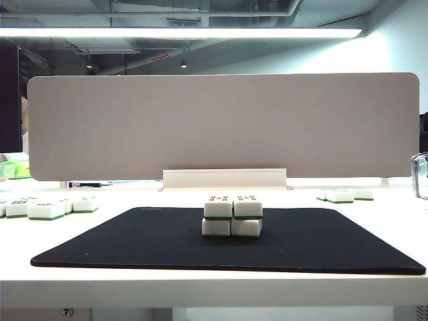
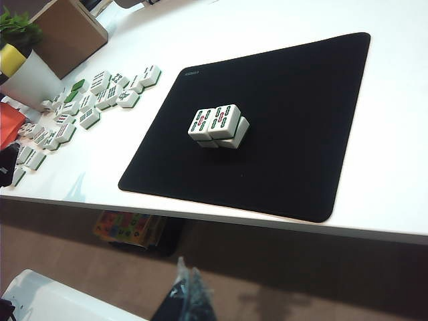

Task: Arrange four mahjong tiles into a neat stack, creating two layers of paired tiles.

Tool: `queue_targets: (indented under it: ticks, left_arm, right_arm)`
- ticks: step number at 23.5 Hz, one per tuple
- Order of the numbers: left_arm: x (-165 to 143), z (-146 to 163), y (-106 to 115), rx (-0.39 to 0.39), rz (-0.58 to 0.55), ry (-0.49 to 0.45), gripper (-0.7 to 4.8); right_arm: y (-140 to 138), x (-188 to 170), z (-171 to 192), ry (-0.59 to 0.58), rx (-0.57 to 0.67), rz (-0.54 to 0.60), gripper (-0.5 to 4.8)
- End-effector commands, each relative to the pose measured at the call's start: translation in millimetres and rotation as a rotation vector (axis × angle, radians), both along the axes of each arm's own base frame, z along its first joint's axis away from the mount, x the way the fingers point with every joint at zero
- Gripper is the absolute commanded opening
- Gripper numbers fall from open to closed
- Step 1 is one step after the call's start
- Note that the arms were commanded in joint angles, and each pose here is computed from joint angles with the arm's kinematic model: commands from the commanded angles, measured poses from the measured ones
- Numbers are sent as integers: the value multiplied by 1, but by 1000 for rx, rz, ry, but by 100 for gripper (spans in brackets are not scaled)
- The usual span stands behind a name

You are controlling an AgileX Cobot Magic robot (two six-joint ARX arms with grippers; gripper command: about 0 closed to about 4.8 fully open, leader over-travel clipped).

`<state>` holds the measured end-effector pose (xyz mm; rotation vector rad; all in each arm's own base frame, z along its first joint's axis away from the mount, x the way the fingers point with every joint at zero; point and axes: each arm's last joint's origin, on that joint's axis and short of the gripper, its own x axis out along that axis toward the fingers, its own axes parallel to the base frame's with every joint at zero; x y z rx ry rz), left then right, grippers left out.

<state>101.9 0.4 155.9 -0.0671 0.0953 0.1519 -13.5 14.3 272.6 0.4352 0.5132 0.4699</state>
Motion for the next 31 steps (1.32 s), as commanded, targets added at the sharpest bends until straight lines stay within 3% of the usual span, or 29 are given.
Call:
queue_targets:
  ticks: [1, 5, 14, 30, 31]
  left_arm:
    - [-3, -1, 1, 1, 4, 12, 18]
    - [-6, -7, 1, 3, 4, 65, 18]
    - [-6, -8, -2, 41, -128, 78, 18]
    - [-6, -8, -2, 41, -127, 78, 18]
    - [-6, -8, -2, 41, -127, 78, 18]
  right_arm:
    - [0, -2, 2, -31, -2, 0, -1]
    - [0, -2, 2, -31, -2, 0, -1]
    - [0, -2, 2, -32, -2, 0, -1]
    - [0, -2, 2, -33, -2, 0, -1]
    - [-1, -2, 2, -58, -43, -1, -1]
